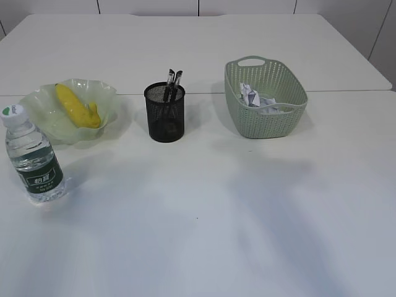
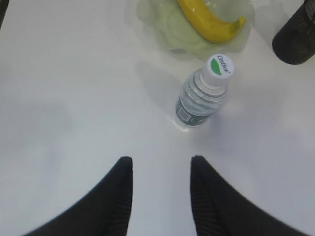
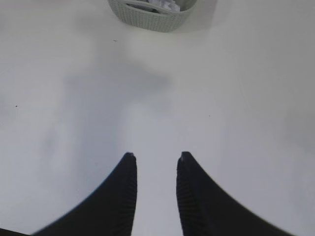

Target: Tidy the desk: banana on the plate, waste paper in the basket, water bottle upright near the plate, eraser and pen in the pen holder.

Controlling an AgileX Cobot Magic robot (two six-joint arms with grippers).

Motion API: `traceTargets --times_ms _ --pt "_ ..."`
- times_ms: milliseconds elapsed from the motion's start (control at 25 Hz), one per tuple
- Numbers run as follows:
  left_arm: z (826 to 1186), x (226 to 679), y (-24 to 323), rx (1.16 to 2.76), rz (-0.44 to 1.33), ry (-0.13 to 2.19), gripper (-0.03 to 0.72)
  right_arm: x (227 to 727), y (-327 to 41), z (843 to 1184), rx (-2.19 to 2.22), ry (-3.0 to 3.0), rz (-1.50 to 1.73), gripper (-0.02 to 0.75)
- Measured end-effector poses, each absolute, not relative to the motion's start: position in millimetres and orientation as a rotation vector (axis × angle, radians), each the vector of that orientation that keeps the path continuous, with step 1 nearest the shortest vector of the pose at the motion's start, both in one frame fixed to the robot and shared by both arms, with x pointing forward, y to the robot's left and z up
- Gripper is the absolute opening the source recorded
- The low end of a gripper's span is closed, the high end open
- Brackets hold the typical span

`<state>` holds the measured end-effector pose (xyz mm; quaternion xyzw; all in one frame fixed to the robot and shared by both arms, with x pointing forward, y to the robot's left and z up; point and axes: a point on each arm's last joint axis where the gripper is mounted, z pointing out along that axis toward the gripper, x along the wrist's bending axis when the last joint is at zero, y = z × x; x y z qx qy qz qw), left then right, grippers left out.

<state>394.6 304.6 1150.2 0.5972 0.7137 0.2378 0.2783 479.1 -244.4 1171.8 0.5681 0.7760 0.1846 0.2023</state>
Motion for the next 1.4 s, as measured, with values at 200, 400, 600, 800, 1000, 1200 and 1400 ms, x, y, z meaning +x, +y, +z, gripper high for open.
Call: traceTargets --times_ms 200,400,600,800,1000,1200,1400 --pt "1158 369 306 1.593 0.681 1.905 0.279 445 -256 1171 1.633 2.087 0.522 0.211" --pt "1160 337 306 1.544 0.722 1.889 0.276 402 -270 1178 1.634 1.993 0.574 0.211" --pt "1140 304 305 1.514 0.723 1.876 0.275 355 -286 1193 1.599 1.886 0.641 0.211" --pt "1126 263 302 1.452 0.759 1.806 0.275 315 -299 1206 1.547 1.763 0.734 0.211" --pt "1121 226 302 1.383 0.834 1.722 0.275 284 -308 1211 1.515 1.676 0.818 0.211" --pt "1116 214 301 1.387 0.83 1.728 0.279 266 -311 1201 1.506 1.659 0.857 0.211" --pt "1116 213 302 1.399 0.843 1.727 0.347 251 -310 1179 1.518 1.696 0.907 0.212"
